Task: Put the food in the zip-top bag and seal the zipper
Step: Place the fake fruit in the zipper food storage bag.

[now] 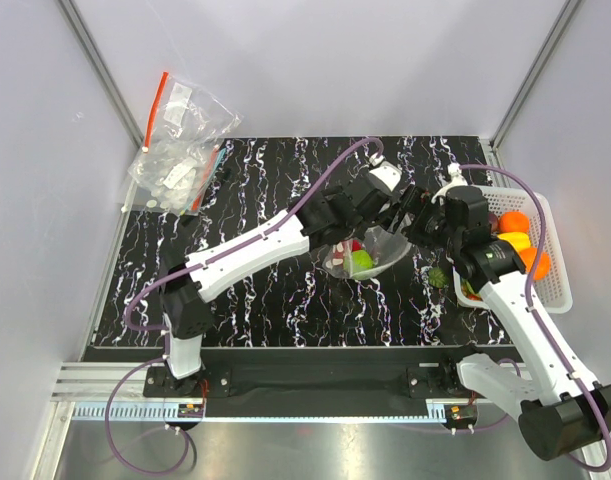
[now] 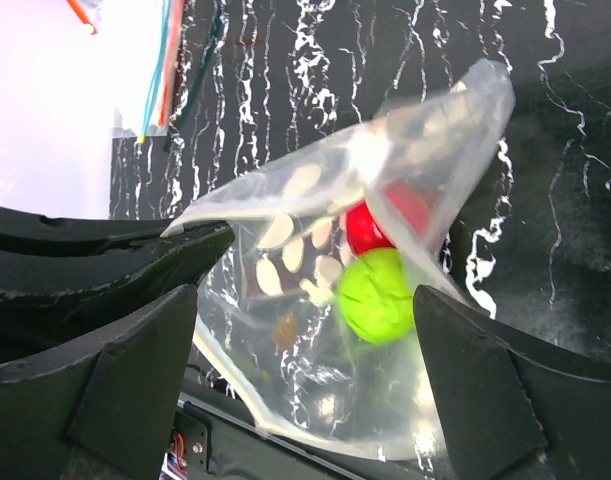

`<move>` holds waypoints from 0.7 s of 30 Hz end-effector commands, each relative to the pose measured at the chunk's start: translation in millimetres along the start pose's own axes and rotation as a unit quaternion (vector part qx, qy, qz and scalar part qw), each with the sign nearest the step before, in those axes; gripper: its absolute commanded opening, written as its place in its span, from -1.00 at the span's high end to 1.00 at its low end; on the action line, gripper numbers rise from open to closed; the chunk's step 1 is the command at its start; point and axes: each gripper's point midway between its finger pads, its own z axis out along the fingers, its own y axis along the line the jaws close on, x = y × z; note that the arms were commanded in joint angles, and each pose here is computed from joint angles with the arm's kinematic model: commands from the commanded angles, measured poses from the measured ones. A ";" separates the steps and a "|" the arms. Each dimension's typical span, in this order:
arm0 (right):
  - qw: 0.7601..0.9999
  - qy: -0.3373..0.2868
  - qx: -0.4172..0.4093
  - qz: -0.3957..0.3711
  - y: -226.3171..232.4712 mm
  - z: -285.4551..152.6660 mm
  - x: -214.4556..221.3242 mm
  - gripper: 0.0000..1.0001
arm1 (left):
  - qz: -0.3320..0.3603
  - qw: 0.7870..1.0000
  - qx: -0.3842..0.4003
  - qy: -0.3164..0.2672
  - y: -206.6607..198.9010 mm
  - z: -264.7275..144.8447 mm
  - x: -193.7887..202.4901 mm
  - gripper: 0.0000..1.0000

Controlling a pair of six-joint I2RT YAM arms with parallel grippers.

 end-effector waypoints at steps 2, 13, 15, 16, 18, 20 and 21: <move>0.999 -0.035 -0.009 -0.014 16.5 -18.2 -21.0 -0.90 | -0.023 0.999 -0.011 -0.031 5.1 -8.5 -21.7 0.88; 0.990 -0.106 0.087 -0.043 -11.0 -49.6 -49.1 -0.59 | -0.022 0.999 -0.022 -0.022 15.4 -5.3 -14.5 0.88; 0.987 -0.098 0.120 -0.043 -19.2 -51.0 -51.5 -0.57 | -0.024 0.999 -0.022 -0.018 18.0 -3.5 -11.5 0.88; 0.986 -0.093 0.131 -0.044 -22.0 -51.2 -52.0 -0.54 | -0.025 0.999 -0.022 -0.019 19.1 -5.1 -12.4 0.88; 0.983 -0.094 0.149 -0.050 -26.0 -53.6 -55.2 -0.51 | -0.026 0.999 -0.023 -0.019 20.2 -6.1 -11.6 0.88; 0.979 -0.105 0.166 -0.054 -30.8 -58.6 -60.8 -0.50 | -0.026 0.999 -0.022 -0.020 20.6 -6.9 -9.4 0.88; 0.975 -0.117 0.182 -0.052 -37.5 -62.8 -66.7 -0.50 | -0.029 0.999 -0.022 -0.022 21.6 -6.9 -10.1 0.88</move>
